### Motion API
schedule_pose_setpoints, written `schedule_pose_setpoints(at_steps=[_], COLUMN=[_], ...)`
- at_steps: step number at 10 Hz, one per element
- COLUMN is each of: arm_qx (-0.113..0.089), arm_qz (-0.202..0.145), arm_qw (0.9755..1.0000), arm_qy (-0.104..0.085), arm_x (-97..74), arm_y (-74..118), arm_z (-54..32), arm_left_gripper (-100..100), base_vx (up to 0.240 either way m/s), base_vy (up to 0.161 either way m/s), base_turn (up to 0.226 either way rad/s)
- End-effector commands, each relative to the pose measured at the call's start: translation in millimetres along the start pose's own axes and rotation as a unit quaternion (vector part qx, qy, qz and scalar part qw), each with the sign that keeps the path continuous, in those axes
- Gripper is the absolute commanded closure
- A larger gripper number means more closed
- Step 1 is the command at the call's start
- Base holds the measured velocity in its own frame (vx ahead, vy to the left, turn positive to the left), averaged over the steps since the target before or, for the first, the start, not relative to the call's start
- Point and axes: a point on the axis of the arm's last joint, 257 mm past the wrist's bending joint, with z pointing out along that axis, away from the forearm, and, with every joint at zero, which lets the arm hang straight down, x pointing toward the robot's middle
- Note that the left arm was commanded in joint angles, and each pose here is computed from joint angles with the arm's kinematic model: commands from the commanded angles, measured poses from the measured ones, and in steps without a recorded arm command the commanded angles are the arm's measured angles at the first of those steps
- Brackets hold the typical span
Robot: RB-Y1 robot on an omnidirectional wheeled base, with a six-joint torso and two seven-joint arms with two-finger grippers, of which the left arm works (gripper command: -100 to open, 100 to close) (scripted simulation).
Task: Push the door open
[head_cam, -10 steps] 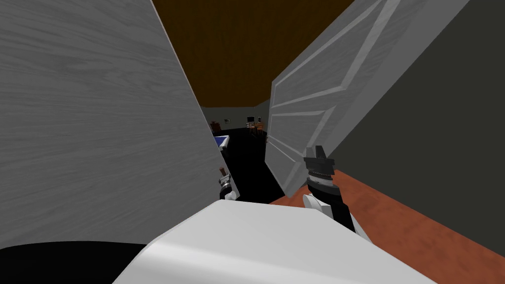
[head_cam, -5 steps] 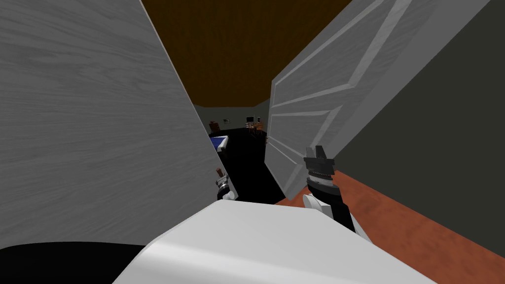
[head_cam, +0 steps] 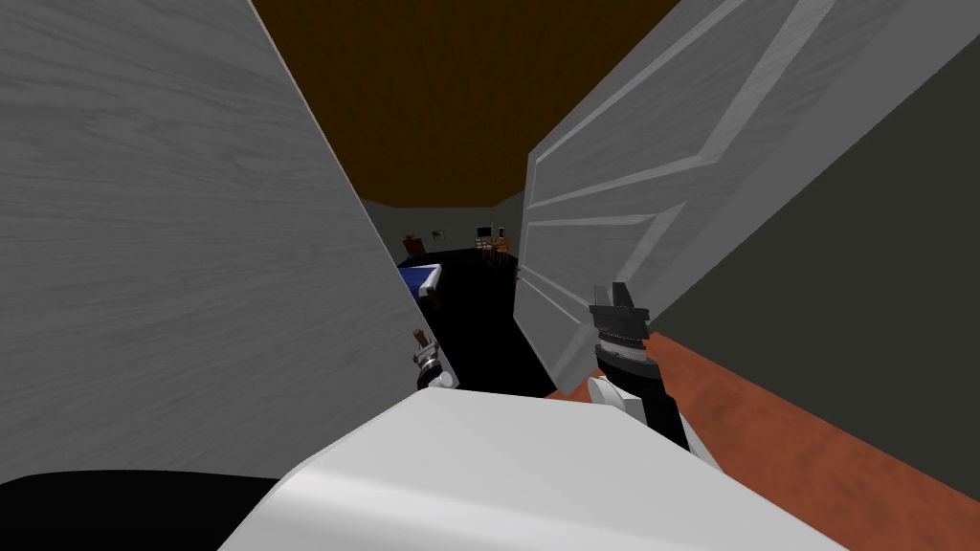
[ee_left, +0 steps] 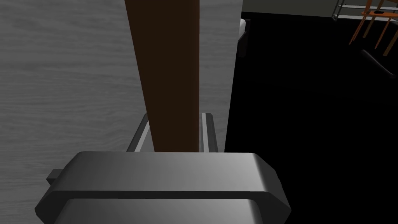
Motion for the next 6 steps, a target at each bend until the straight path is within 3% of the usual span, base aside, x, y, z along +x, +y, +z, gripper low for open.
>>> schedule_pose_setpoints(at_steps=[1,2,6], arm_qx=[0.019,0.019,0.053], arm_qz=[0.002,0.002,-0.001], arm_qw=[0.9998,0.9998,0.9986], arm_qy=[0.008,0.008,0.003], arm_x=[3.0,3.0,-0.6], arm_y=[-18.2,-18.2,-43.1], arm_z=[4.6,4.6,2.5], arm_left_gripper=[100,100,100], base_vx=[0.100,0.078,0.118], base_vy=[0.005,0.003,0.020], base_turn=[-0.004,0.010,-0.021])
